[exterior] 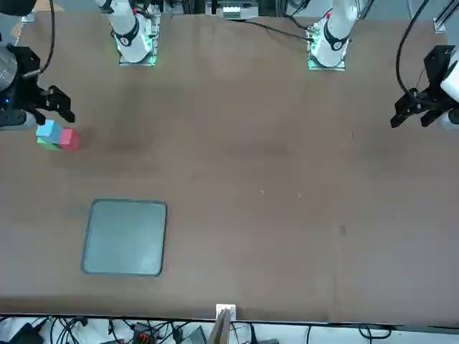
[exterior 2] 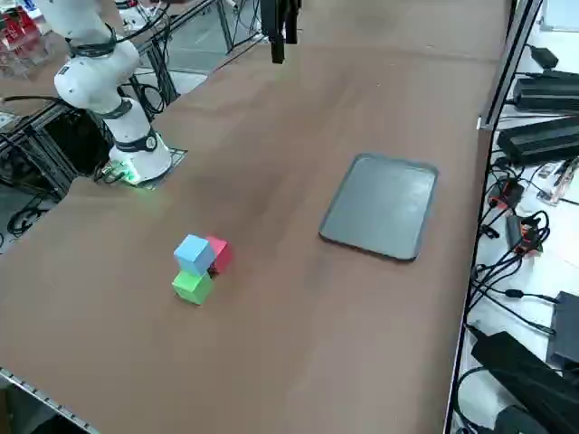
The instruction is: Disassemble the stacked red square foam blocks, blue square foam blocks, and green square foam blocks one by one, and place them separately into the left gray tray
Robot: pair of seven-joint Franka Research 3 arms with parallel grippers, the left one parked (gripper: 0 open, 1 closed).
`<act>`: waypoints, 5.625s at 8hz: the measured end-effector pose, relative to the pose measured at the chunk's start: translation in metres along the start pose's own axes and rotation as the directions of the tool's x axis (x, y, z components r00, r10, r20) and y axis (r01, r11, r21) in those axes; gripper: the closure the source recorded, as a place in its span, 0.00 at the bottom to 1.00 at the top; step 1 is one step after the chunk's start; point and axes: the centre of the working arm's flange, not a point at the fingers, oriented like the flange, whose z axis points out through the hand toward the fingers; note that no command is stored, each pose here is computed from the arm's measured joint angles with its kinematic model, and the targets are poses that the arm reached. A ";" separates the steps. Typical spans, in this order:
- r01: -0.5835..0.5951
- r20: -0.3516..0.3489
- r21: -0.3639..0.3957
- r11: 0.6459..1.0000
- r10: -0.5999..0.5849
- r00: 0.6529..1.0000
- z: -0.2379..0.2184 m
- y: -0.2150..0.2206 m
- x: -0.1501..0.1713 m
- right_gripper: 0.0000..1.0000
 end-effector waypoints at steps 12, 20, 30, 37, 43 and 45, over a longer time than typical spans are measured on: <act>-0.100 0.324 -0.001 0.995 0.095 0.941 0.097 0.076 -0.022 0.00; -0.111 0.066 -0.007 0.994 0.112 0.992 0.267 0.277 -0.111 0.00; -0.146 0.005 -0.021 0.989 0.146 0.989 0.323 0.287 -0.131 0.00; -0.146 0.016 -0.015 0.989 0.147 0.989 0.333 0.287 -0.132 0.00; -0.153 0.021 -0.009 0.988 0.153 0.988 0.355 0.290 -0.132 0.07; -0.152 0.020 -0.010 0.988 0.152 0.988 0.349 0.289 -0.132 0.18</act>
